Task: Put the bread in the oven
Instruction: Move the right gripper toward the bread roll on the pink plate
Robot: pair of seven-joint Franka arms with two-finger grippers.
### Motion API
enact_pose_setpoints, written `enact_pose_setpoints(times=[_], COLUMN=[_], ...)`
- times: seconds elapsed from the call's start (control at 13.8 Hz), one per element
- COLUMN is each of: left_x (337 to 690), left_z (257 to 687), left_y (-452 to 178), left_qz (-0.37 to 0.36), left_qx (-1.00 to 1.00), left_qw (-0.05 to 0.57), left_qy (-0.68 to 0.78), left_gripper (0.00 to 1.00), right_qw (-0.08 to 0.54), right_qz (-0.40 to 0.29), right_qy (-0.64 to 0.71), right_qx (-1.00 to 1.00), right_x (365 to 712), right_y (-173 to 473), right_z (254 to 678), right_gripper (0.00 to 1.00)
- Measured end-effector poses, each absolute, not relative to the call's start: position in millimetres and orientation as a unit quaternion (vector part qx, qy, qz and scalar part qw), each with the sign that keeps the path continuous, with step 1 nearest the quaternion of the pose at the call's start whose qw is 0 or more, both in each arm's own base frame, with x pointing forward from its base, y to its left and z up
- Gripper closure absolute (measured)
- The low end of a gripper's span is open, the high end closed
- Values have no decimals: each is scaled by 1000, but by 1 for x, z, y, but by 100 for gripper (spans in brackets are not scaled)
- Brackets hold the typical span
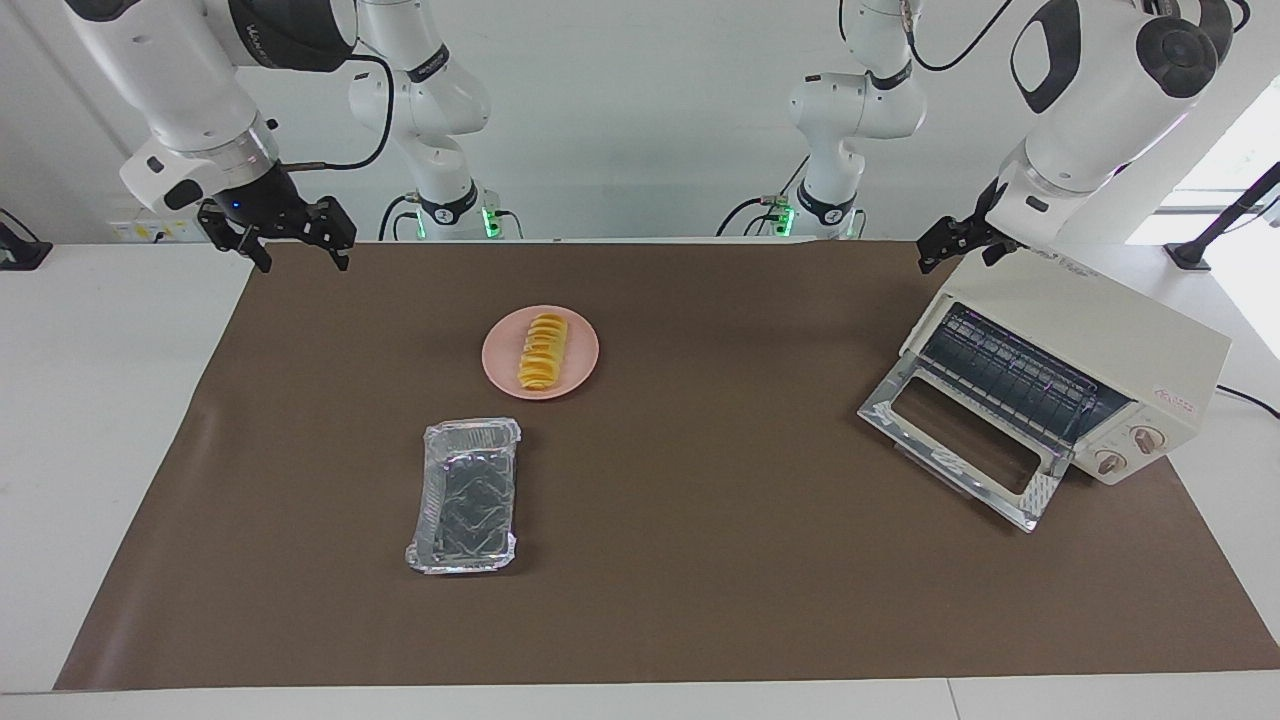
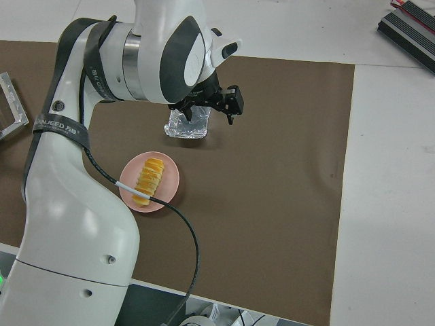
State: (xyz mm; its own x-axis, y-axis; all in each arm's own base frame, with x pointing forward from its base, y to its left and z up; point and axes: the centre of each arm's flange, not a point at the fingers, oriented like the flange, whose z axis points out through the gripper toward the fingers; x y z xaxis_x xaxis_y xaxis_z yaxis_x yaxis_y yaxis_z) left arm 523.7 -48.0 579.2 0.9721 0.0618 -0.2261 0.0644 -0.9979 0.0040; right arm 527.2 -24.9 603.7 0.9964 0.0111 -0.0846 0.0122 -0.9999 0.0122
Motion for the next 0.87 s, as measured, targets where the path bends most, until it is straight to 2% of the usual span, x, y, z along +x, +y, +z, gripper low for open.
enact_pose_setpoints(times=[0.65, 0.87], left_x=[524, 524], left_z=[579, 579], left_y=[-48, -48], left_qz=[-114, -114], left_qx=[993, 993], left_qw=[6, 6], left_qy=[32, 32], left_gripper=[0, 0], right_qw=[6, 9], right_qz=[-49, -59], right_qy=[7, 6], right_qx=[999, 998], right_x=[526, 524], right_y=[-23, 3], right_z=[598, 586], right_gripper=[0, 0])
